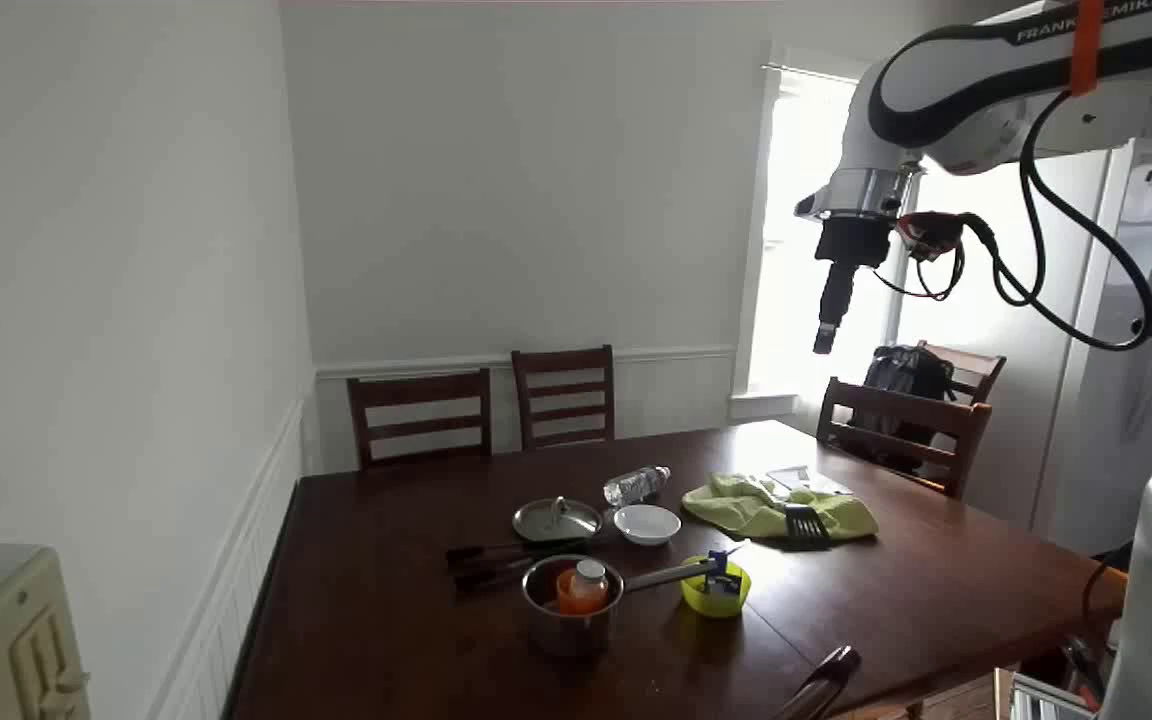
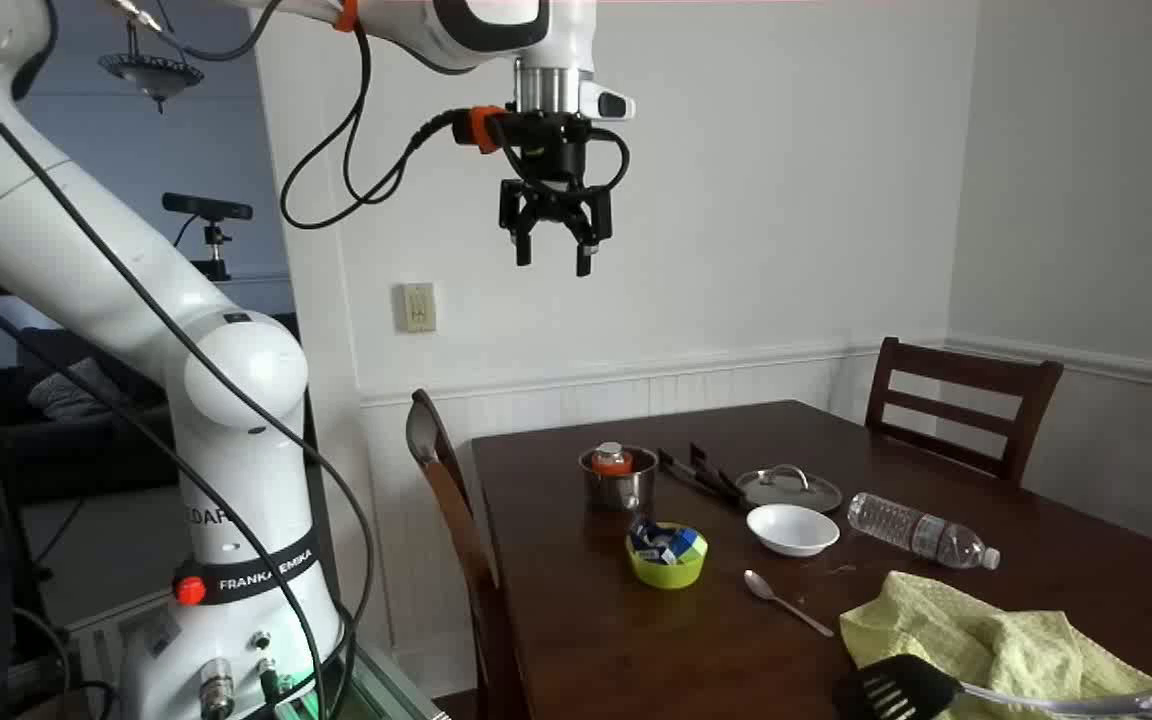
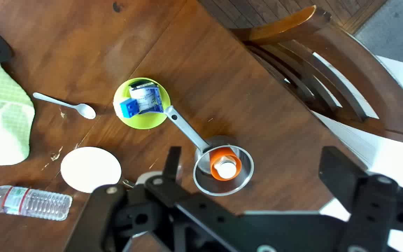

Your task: Put the spatula in the white bowl

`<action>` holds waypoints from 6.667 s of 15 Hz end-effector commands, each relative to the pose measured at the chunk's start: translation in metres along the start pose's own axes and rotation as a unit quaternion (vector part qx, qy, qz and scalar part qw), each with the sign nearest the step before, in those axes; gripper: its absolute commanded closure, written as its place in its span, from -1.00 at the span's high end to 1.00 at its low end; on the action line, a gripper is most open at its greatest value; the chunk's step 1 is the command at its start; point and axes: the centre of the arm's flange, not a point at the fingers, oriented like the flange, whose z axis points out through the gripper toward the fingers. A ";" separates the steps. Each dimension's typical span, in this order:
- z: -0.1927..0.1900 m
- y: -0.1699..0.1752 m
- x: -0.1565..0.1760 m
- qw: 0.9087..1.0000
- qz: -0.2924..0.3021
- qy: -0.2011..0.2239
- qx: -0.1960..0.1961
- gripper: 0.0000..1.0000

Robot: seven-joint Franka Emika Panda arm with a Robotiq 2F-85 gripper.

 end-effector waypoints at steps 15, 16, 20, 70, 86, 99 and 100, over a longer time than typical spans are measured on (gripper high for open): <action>0.126 0.265 0.010 0.946 0.296 0.012 -0.128 1.00; 0.139 0.287 0.003 0.938 0.319 0.001 -0.135 1.00; 0.161 0.295 -0.031 0.931 0.338 -0.023 -0.138 1.00; 0.351 0.476 0.022 0.849 0.517 0.037 -0.106 -0.76; 0.204 0.295 0.066 0.969 0.207 0.135 -0.011 -0.92; 0.269 0.325 0.215 0.944 0.206 0.251 -0.066 -0.92; 0.272 0.325 0.233 0.942 0.203 0.260 -0.065 -0.92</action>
